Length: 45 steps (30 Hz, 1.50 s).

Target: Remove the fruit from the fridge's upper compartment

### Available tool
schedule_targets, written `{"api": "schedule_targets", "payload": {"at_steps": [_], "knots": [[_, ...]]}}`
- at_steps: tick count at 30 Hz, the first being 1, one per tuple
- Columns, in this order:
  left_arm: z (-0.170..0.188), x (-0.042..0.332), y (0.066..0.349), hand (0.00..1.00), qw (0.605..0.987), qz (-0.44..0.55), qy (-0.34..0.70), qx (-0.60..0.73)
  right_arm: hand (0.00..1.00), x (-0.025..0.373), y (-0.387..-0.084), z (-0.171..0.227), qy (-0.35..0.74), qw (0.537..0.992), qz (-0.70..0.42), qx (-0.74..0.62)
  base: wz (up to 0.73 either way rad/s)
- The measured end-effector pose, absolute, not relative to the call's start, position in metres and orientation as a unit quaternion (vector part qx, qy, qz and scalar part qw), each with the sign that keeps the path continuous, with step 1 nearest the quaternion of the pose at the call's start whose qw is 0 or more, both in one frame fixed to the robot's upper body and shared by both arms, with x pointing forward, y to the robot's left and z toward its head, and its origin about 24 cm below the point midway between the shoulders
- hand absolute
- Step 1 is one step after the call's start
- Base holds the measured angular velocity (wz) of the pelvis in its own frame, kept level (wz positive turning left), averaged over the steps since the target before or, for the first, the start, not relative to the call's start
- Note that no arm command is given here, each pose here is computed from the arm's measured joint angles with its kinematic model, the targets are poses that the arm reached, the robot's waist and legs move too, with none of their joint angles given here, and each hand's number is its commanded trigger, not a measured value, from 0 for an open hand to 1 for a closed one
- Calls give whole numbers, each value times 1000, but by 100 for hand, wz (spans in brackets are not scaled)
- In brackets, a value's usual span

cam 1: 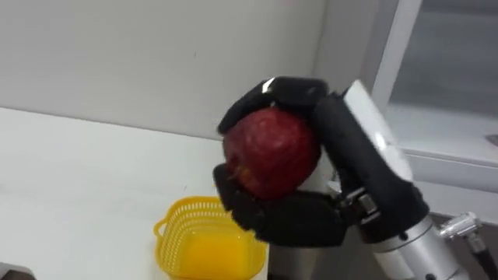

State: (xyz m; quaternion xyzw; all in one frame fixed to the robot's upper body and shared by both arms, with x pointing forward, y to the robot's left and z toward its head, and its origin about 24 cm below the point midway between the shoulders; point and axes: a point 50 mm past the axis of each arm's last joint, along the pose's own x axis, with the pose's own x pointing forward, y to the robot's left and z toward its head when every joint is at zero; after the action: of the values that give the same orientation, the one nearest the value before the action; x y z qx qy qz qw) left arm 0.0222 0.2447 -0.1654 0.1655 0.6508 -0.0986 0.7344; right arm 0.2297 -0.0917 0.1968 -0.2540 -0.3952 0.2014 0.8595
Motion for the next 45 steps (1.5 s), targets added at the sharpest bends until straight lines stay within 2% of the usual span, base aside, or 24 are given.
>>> {"api": "schedule_targets", "payload": {"at_steps": [9,11,20,35,40,41,42,43,45], "knots": [[-163,37,251,0,740,-96,641,177,100,284,-90,157,-286,866,207,-355,14],[-161,40,259,0,736,-90,645,185,100,302,-98,140,-234,871,196,-384,34],[-156,47,275,0,739,-64,643,188,100,336,-129,98,-113,869,162,-453,22],[-152,62,280,0,746,-55,634,199,100,354,-173,65,-1,871,95,-483,9],[-151,64,282,0,746,-50,632,203,100,354,-176,64,10,871,84,-485,2],[-151,64,282,0,746,-49,632,204,44,356,-176,66,7,871,82,-485,0],[-151,65,282,0,747,-50,631,204,4,356,-175,67,5,871,82,-485,0],[-151,65,281,0,747,-49,630,204,0,358,-176,70,2,870,80,-486,0],[-151,66,282,0,748,-47,629,206,0,359,-177,73,-2,869,77,-489,0]]}}
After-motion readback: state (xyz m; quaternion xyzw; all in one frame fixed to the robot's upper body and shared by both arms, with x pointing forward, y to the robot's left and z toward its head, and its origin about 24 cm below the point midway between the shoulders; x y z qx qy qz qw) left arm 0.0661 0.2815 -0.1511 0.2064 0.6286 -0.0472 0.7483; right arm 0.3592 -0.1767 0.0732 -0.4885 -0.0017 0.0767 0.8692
